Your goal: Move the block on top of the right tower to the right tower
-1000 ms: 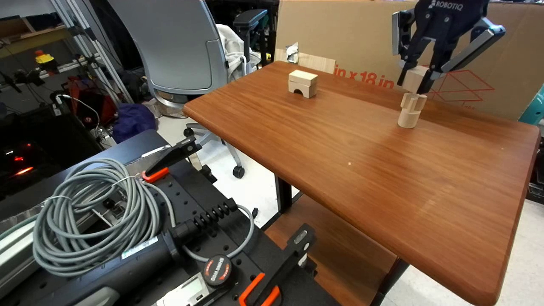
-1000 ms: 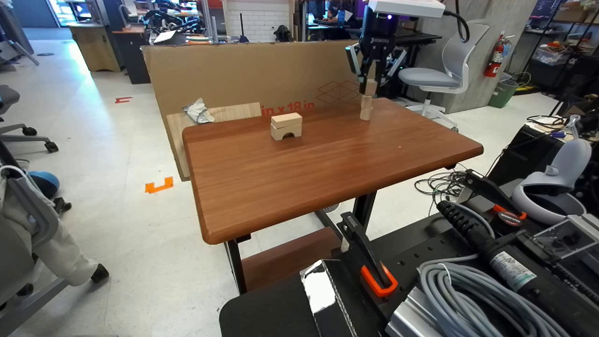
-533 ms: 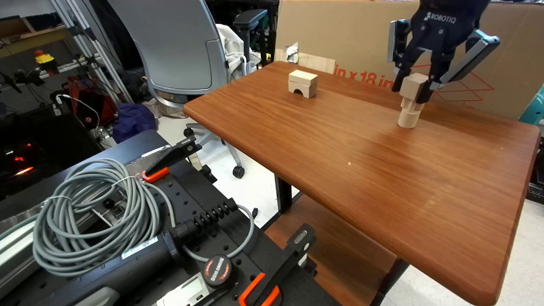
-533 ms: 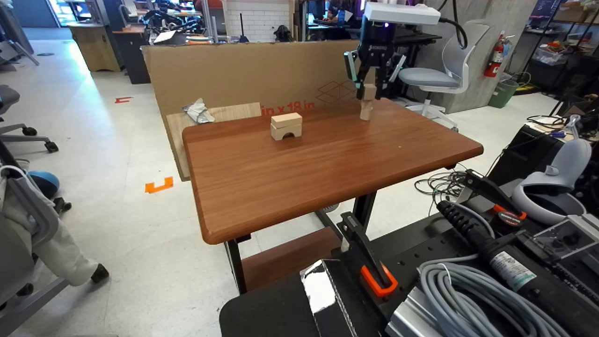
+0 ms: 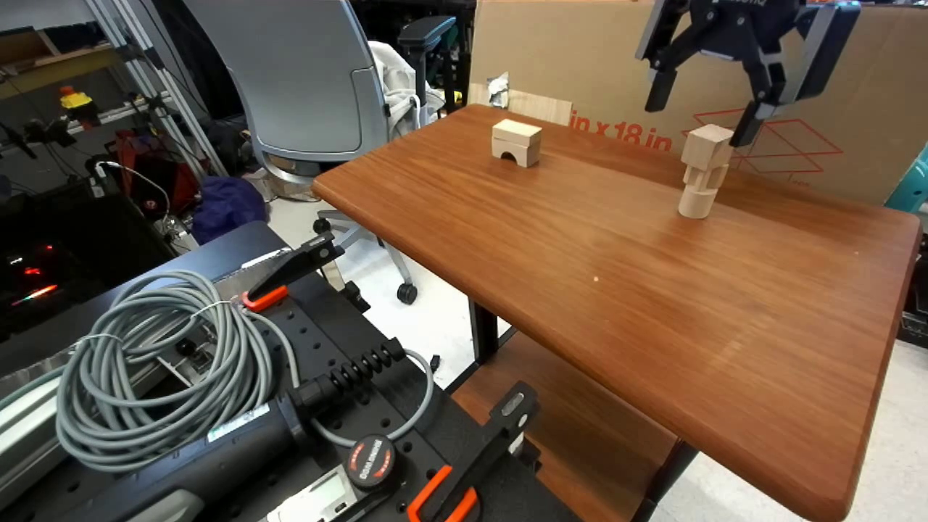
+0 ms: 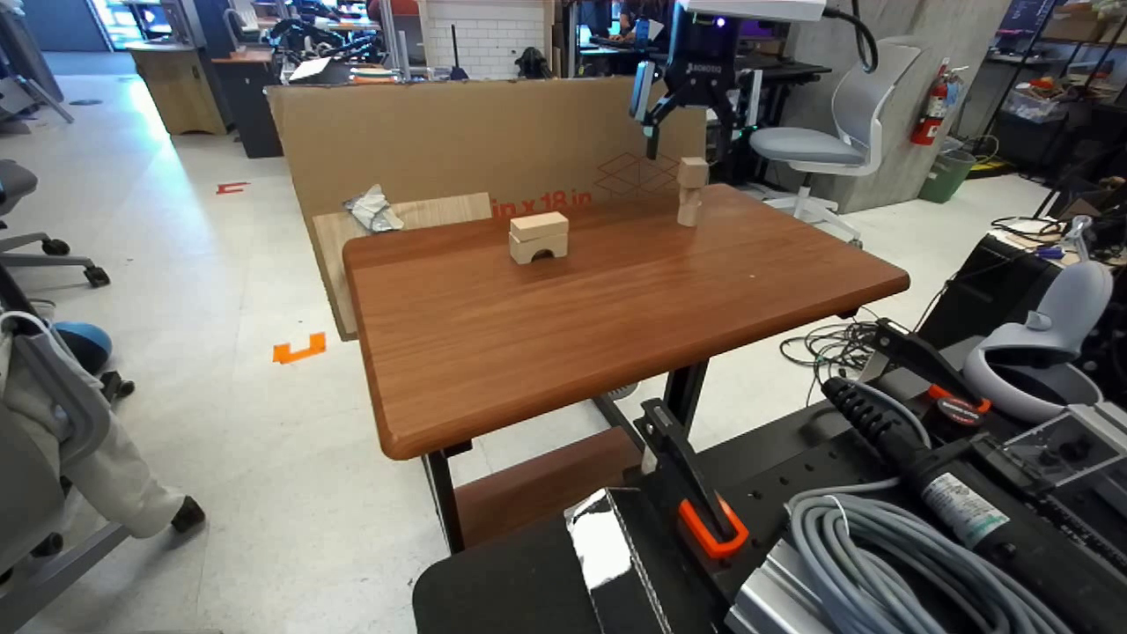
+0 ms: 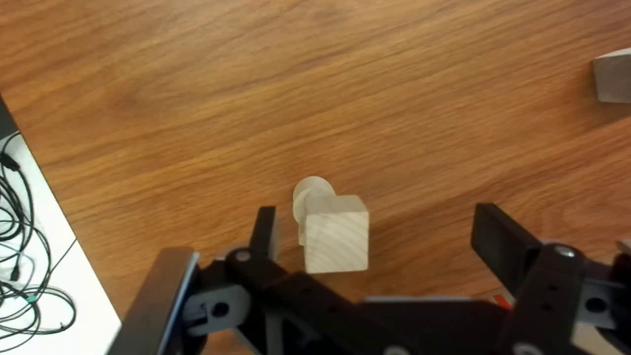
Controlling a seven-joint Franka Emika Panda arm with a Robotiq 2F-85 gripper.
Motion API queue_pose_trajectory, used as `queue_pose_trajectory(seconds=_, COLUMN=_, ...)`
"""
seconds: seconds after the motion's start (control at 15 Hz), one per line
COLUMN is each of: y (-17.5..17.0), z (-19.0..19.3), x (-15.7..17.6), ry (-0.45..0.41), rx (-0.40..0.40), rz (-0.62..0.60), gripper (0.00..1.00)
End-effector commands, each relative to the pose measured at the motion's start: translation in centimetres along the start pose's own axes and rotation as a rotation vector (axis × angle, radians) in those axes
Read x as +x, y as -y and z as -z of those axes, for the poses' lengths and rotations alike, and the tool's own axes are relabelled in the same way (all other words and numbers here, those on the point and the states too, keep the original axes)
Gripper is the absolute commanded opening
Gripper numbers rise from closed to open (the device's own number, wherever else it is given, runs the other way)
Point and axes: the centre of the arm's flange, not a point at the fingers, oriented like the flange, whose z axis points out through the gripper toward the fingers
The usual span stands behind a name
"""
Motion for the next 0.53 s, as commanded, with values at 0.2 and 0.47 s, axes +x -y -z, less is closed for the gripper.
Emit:
queue_pose_trajectory(seconds=0.2, y=3.7, z=3.5, x=-4.4, ry=-0.006, rx=0.0, rz=-0.038, gripper=1.0)
queue_pose_trajectory(seconds=0.47, y=5.6, z=4.7, x=-7.4, ry=0.002, rx=-0.001, rz=-0.049, gripper=1.0)
